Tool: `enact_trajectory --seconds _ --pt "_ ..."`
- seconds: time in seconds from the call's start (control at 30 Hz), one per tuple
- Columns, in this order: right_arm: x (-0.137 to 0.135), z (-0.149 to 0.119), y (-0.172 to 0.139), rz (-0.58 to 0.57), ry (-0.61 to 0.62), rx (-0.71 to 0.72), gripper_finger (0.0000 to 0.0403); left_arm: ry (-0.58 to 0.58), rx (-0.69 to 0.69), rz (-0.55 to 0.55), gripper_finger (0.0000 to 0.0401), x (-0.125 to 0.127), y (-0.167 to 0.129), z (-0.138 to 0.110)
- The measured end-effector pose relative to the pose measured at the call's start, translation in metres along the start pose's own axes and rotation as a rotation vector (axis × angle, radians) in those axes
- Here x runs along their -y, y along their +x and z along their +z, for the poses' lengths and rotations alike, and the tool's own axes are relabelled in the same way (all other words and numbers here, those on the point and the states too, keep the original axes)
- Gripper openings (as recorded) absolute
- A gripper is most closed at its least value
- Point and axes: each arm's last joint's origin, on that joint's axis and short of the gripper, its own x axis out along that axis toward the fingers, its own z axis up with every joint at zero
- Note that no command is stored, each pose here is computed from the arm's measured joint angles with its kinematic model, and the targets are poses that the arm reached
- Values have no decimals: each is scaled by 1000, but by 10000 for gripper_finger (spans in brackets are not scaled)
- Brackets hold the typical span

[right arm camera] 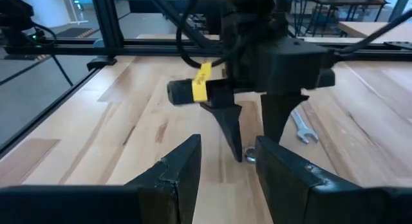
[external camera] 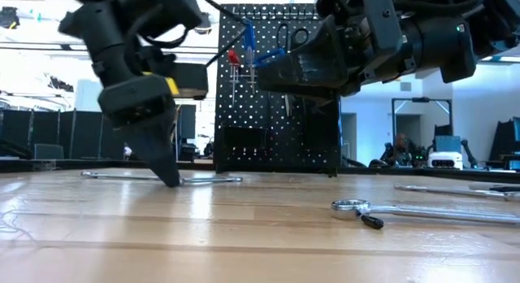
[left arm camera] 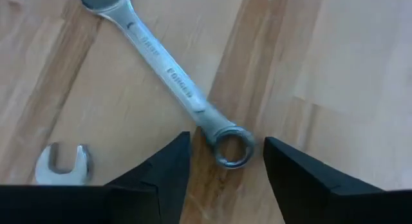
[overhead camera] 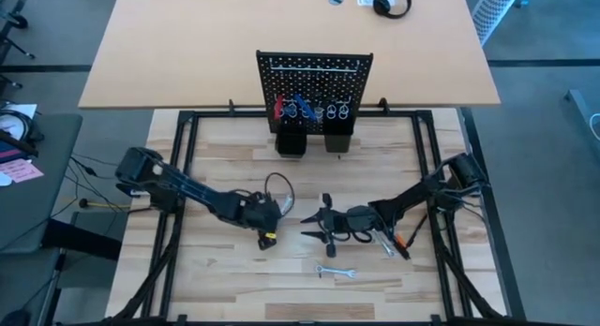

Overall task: Hang tools onto peg board
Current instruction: Hang the wrench on the pegboard

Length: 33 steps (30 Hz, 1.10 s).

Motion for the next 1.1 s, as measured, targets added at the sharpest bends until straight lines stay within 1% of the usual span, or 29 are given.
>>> enact_trajectory --seconds 0.1,0.17,0.3,0.43,0.47,0.67,0.73,0.8,0.83,0.9,0.97,1.03,1.1 --pt "-2 0 0 6 -1 0 155 23 -98 67 170 5 8 2" --pt "-2 0 -1 7 -2 0 155 44 -121 82 147 7 13 3" --pt "-4 0 -1 11 -2 2 155 60 -113 77 87 8 14 4" --pt "-4 0 -1 13 -2 2 155 66 -92 102 18 7 11 4" --pt "-5 0 -1 14 -2 2 155 69 -87 105 9 8 10 4" --pt "-7 0 -2 21 -4 2 155 94 -56 148 0 13 8 0" --pt "-9 -1 -2 26 -6 -2 155 94 -27 181 2 15 7 -2" --pt "-8 3 -7 8 -17 -43 155 98 4 209 9 17 6 -2" --pt "-8 8 -12 -25 -12 -73 154 96 19 218 13 17 4 -2" --pt "-4 20 -26 -132 36 -134 151 86 47 242 22 18 3 -1" --pt "5 28 -43 -246 133 -224 146 86 69 274 32 17 0 -2" --pt "17 27 -58 -337 259 -332 141 86 86 310 42 16 -1 -3" --pt "28 20 -71 -430 307 -462 137 84 116 355 51 16 -2 -4"
